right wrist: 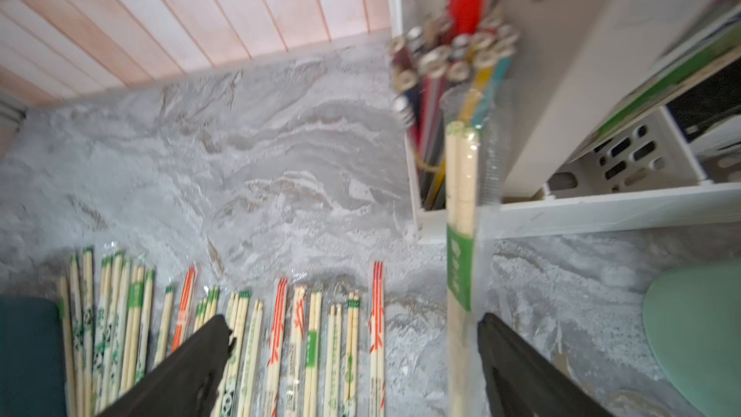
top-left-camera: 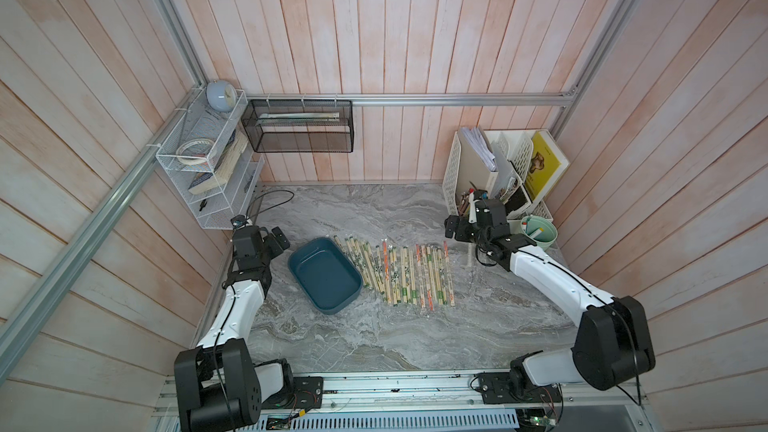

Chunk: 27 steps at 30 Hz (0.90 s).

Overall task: Take the paired disposable chopsticks out of the storage box
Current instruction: Place the paired disposable chopsticks at the center of the board.

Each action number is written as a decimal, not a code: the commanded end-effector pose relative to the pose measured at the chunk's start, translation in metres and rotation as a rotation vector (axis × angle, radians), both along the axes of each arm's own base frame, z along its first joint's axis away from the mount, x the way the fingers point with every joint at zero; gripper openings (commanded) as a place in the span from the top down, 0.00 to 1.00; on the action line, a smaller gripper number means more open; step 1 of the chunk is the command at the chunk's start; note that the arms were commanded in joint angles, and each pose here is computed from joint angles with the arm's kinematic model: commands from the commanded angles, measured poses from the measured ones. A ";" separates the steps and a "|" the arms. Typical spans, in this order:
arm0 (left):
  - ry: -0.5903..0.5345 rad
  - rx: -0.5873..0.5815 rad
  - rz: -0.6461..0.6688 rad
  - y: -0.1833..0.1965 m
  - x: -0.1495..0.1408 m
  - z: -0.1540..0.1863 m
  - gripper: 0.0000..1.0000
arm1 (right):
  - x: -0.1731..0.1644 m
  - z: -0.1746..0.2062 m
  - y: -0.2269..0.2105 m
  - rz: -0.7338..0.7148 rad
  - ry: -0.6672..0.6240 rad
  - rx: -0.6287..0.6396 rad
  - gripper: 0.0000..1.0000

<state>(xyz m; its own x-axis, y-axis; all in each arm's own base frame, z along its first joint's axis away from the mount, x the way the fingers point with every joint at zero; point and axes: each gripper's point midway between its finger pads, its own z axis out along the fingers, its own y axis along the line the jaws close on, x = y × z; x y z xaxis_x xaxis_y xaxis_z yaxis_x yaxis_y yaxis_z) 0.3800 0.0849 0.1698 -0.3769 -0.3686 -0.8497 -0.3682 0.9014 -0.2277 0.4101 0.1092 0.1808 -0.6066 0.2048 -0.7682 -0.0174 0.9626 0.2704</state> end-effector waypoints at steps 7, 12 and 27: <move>-0.049 0.093 0.016 0.005 0.007 0.003 0.00 | -0.029 -0.025 0.020 0.148 0.122 0.285 0.02; -0.051 0.123 0.035 0.007 0.003 0.014 0.00 | -0.070 -0.075 0.044 0.211 0.304 0.313 0.02; -0.009 0.128 0.036 0.005 0.005 0.007 0.00 | -0.076 -0.067 0.085 0.229 0.107 0.048 0.02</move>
<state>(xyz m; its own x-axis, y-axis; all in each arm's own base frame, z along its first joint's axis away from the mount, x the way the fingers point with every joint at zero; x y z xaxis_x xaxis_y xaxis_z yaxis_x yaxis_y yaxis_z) 0.3830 0.0880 0.1712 -0.3655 -0.2828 -0.8868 -0.3898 0.9117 -0.1301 0.3459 0.1924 0.1311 -0.7554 0.1085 -0.6462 -0.2199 0.8870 0.4060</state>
